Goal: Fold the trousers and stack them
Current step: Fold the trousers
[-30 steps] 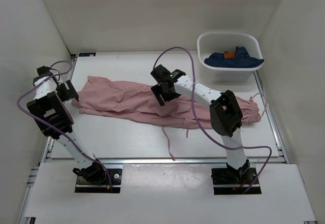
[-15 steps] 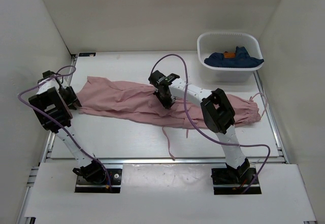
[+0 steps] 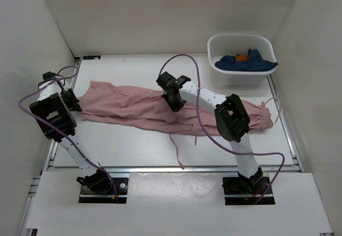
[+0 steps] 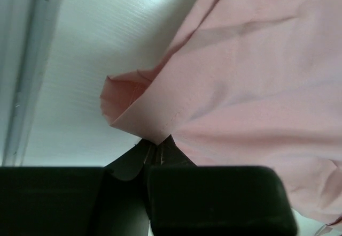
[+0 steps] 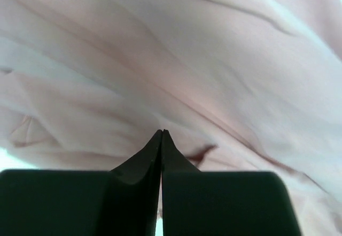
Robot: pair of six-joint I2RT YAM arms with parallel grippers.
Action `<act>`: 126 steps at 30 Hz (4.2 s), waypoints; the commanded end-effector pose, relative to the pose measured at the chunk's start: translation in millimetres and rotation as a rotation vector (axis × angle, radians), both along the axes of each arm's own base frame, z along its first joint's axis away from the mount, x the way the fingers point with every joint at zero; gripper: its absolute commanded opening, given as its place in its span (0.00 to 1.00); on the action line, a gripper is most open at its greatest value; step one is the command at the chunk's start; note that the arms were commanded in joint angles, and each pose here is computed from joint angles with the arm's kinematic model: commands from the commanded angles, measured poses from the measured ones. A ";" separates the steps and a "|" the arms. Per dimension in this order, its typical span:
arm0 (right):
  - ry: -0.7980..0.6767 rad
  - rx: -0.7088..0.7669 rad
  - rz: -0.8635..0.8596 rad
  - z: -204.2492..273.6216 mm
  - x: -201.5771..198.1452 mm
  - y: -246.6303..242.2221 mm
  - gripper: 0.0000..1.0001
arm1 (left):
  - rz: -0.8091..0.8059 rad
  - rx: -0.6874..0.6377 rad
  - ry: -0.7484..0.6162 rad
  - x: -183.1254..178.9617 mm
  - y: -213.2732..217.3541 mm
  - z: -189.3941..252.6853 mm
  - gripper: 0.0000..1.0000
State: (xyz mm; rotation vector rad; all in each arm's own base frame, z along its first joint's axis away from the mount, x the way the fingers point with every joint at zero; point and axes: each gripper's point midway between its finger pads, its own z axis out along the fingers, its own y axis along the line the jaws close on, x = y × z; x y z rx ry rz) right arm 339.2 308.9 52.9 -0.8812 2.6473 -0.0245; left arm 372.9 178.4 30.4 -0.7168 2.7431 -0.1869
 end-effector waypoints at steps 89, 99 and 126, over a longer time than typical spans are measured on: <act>-0.213 0.271 -1.564 6.5 -23.8 -370.0 0.99 | 0.104 0.290 0.264 -107.0 25.6 22.6 0.55; 0.028 0.032 -1.656 -60.5 -54.2 -380.6 0.25 | 0.121 0.321 0.309 -118.0 33.1 16.7 0.56; -0.888 -0.029 -0.748 210.9 -14.1 -48.1 0.00 | -0.431 0.335 0.234 -44.2 -137.6 -16.8 0.61</act>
